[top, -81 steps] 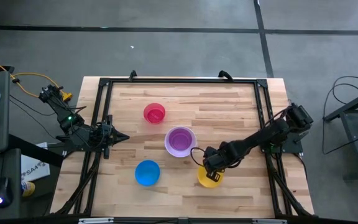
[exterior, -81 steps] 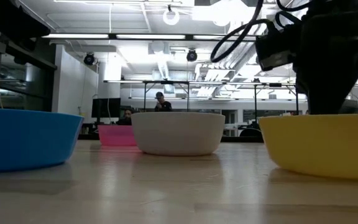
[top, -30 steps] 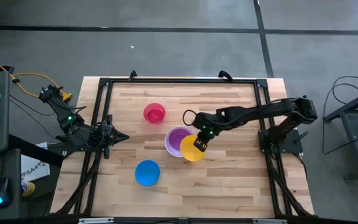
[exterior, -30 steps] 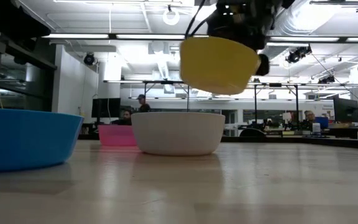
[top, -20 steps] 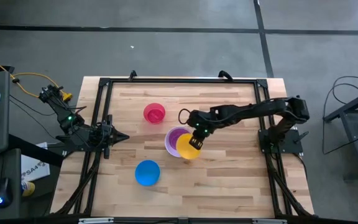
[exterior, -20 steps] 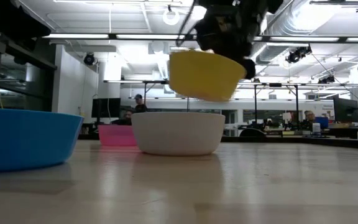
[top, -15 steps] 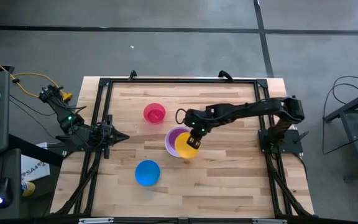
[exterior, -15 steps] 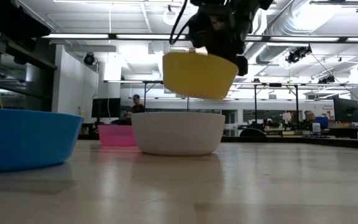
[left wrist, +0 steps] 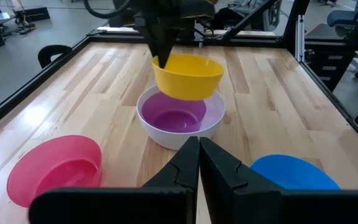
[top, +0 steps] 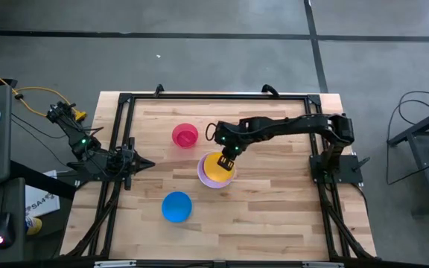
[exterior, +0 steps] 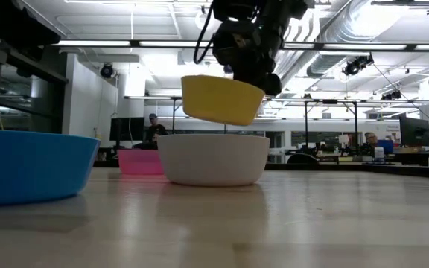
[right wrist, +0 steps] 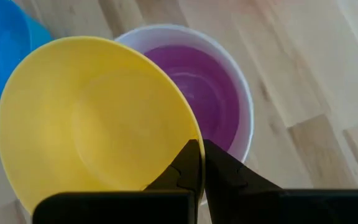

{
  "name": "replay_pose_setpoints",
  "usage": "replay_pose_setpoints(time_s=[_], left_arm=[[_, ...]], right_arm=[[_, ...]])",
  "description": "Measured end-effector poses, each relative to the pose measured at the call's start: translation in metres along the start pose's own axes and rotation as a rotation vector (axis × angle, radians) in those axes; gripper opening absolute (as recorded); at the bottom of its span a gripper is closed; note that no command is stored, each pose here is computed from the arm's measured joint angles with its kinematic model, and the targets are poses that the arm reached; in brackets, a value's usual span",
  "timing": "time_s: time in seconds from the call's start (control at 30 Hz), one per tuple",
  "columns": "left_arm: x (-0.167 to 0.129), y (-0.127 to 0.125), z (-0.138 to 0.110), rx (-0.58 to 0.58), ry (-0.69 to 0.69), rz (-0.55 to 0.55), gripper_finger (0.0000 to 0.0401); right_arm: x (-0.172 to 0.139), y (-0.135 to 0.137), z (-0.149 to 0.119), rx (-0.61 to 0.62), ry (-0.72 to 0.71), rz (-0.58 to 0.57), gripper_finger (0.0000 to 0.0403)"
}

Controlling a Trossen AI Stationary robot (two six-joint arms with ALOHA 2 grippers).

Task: Nest bowls inside each other
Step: Stack the yellow bowl on the violet bowl

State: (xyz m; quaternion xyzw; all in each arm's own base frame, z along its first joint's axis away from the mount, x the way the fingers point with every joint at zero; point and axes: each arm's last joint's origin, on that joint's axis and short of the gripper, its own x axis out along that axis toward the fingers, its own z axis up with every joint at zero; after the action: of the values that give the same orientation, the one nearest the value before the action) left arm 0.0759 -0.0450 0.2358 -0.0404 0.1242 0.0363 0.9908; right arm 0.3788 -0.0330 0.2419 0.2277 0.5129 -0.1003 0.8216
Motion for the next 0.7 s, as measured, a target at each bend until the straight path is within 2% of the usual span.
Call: replay_pose_setpoints(time_s=[0.2,0.7], left_arm=[[0.000,0.000,0.000,0.002,0.000,0.001,0.0012],[0.000,0.000,0.000,0.006,0.000,0.002,0.0012]], right_arm=[[0.004,-0.008,0.005,0.021,-0.004,0.015,0.0004],[0.018,-0.008,0.007,-0.007,0.001,0.039,0.0004]])
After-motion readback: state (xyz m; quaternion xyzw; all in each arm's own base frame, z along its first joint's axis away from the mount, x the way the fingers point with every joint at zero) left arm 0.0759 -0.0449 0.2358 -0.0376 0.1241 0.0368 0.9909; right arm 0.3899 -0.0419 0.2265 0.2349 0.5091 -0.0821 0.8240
